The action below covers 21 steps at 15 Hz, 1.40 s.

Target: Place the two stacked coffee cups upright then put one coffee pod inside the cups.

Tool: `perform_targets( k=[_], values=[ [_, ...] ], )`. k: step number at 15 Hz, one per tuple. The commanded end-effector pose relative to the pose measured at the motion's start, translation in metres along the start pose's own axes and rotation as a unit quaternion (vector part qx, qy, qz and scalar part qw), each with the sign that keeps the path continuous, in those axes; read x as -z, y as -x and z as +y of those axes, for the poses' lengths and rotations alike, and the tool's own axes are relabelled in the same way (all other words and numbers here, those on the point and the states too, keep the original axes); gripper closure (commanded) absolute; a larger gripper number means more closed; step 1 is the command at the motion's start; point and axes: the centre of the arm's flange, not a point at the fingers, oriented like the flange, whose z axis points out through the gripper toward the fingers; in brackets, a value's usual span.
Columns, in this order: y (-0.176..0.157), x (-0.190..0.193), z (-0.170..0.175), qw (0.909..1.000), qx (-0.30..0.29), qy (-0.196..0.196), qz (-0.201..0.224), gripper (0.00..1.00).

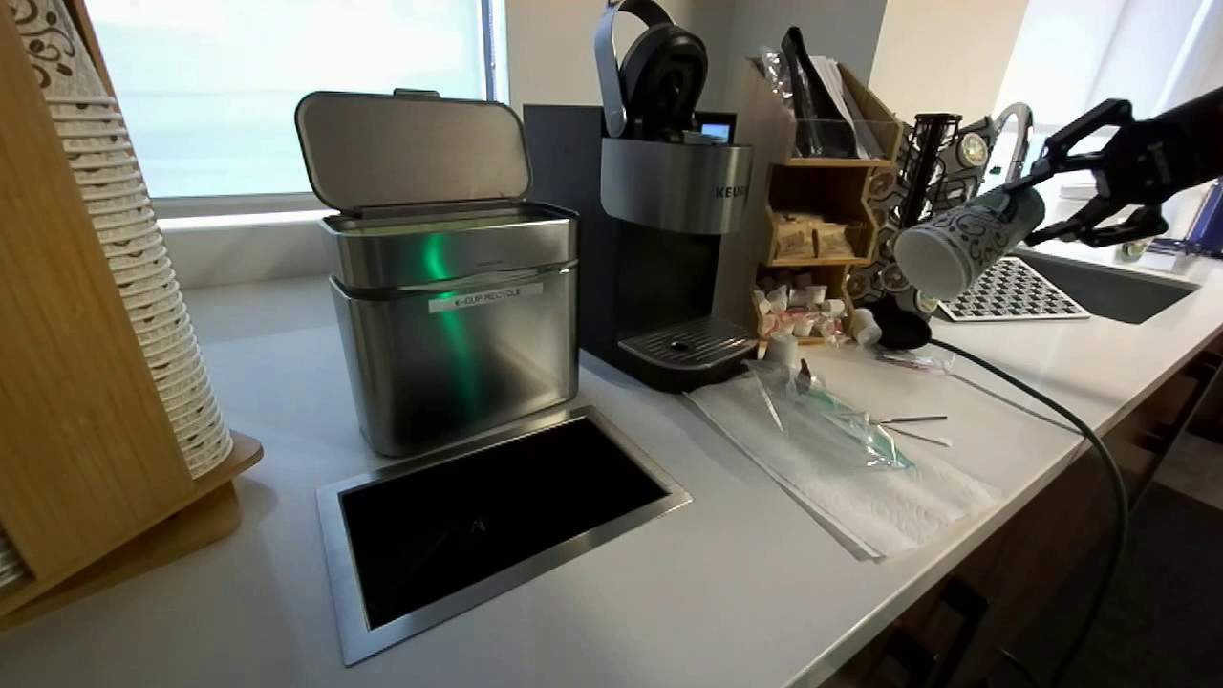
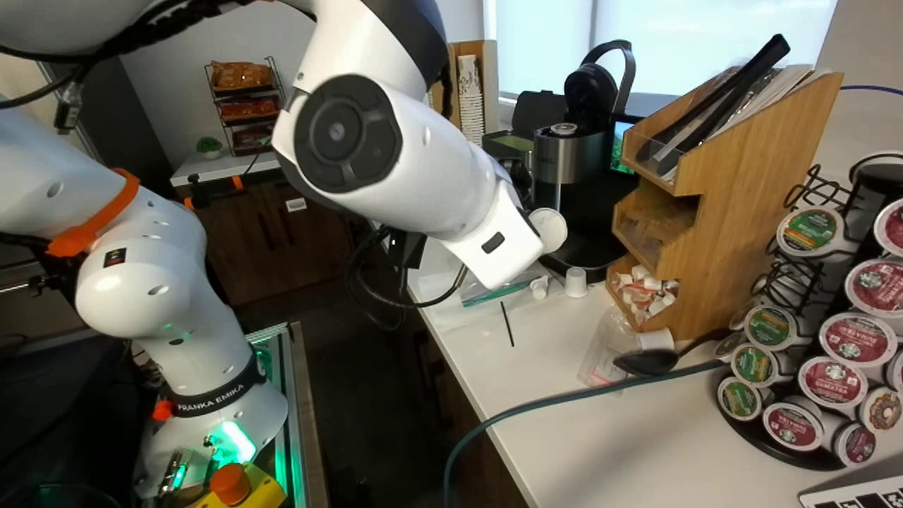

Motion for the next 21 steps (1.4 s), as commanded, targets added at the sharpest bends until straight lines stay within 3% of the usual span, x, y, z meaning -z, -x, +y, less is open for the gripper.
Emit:
perform_targets(
  k=[1, 2, 8, 11, 12, 13, 15, 19, 21],
  values=[
    [-0.016, -0.051, 0.020, 0.9954, -0.079, -0.031, -0.044, 0.64],
    [-0.020, -0.058, 0.023, 0.9940, -0.093, -0.032, -0.049, 0.64],
    [-0.039, -0.076, 0.051, 0.9883, -0.134, 0.043, -0.059, 0.64],
    [-0.053, -0.077, 0.059, 0.9858, -0.152, 0.046, -0.053, 0.64],
    [-0.058, -0.076, 0.060, 0.9846, -0.158, 0.051, -0.054, 0.26],
    [-0.060, -0.075, 0.061, 0.9838, -0.162, 0.055, -0.053, 0.14],
    [-0.065, -0.074, 0.059, 0.9842, -0.154, 0.082, -0.028, 0.01],
    [-0.063, -0.073, 0.038, 0.9843, -0.084, 0.154, 0.018, 0.00],
    [-0.056, -0.080, 0.020, 0.9797, -0.032, 0.197, 0.012, 0.00]
  ],
)
